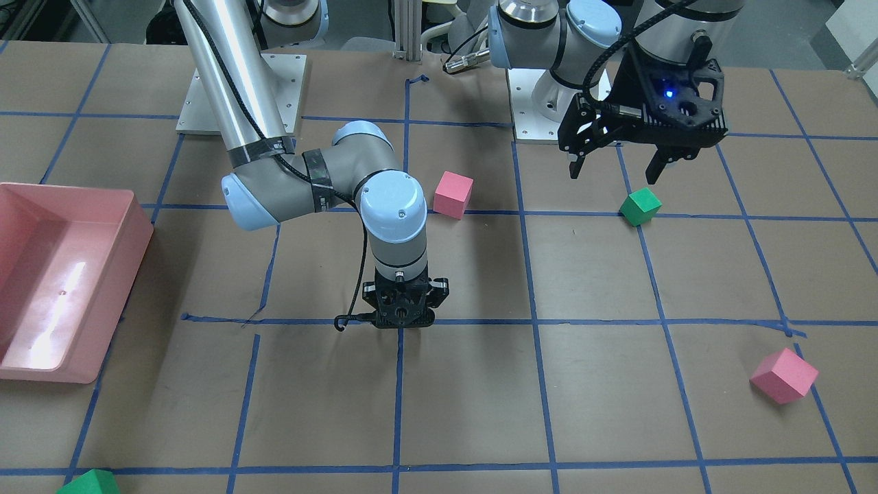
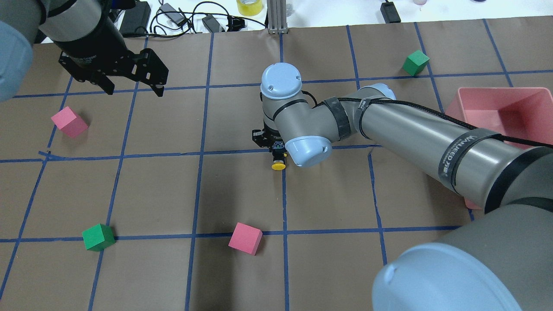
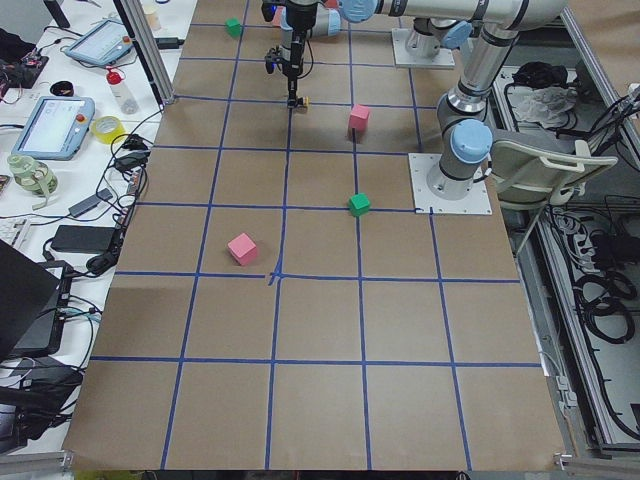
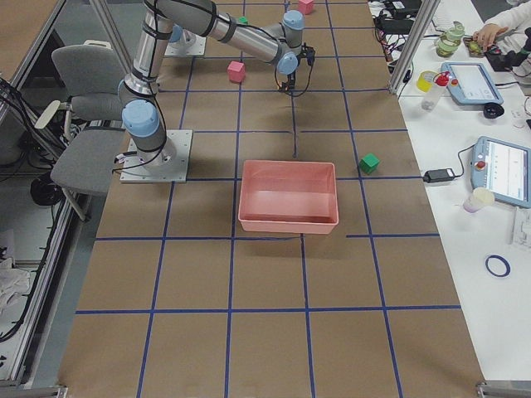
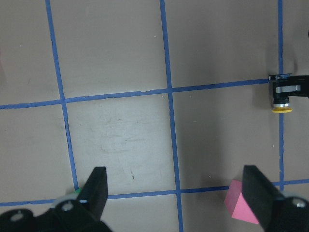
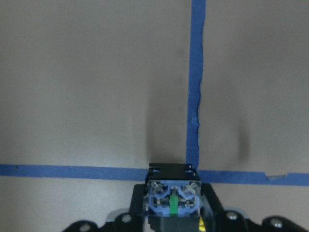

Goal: Align button upright
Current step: 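Release the switch upright, yellow cap down, and raise the right gripper away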

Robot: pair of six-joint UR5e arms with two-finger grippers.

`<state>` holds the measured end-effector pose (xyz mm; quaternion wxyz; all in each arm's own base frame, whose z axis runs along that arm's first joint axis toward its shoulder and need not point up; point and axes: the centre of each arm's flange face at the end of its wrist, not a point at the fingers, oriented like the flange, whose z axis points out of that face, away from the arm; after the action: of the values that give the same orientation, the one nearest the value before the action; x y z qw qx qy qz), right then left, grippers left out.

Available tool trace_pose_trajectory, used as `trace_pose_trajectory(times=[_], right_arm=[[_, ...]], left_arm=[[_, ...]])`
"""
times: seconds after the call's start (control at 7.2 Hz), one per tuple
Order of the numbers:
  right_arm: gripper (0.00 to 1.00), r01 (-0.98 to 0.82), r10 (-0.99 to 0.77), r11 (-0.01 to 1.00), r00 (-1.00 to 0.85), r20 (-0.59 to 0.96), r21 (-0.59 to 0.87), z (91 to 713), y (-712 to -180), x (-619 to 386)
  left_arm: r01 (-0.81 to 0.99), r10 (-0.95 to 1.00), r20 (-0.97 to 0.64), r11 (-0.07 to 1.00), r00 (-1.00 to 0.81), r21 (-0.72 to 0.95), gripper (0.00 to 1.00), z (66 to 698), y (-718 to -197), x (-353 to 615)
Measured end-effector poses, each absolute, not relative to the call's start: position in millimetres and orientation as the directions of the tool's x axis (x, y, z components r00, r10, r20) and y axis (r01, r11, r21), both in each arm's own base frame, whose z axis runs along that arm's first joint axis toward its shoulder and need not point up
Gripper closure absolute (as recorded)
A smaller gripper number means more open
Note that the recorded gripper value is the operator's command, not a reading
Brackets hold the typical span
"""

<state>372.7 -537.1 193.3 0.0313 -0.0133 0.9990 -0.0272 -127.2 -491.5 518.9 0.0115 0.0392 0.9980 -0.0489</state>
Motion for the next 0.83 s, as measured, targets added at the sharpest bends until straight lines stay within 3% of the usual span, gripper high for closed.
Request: trace_pose_trajectory(times=[0.42, 0.83], right_arm=[[0.0, -0.036, -0.04, 0.997, -0.997, -0.065, -0.063, 199.1, -535.7, 372.0], [0.0, -0.103, -0.111, 0.987, -0.992, -0.063, -0.124, 276.0, -554.9, 323.4]], left_arm=[[0.079, 0.077, -0.024, 0.992, -0.997, -0.097, 0.0, 518.9, -491.6, -127.3], [0.079, 0.077, -0.023, 0.992, -0.997, -0.097, 0.0, 518.9, -491.6, -127.3]])
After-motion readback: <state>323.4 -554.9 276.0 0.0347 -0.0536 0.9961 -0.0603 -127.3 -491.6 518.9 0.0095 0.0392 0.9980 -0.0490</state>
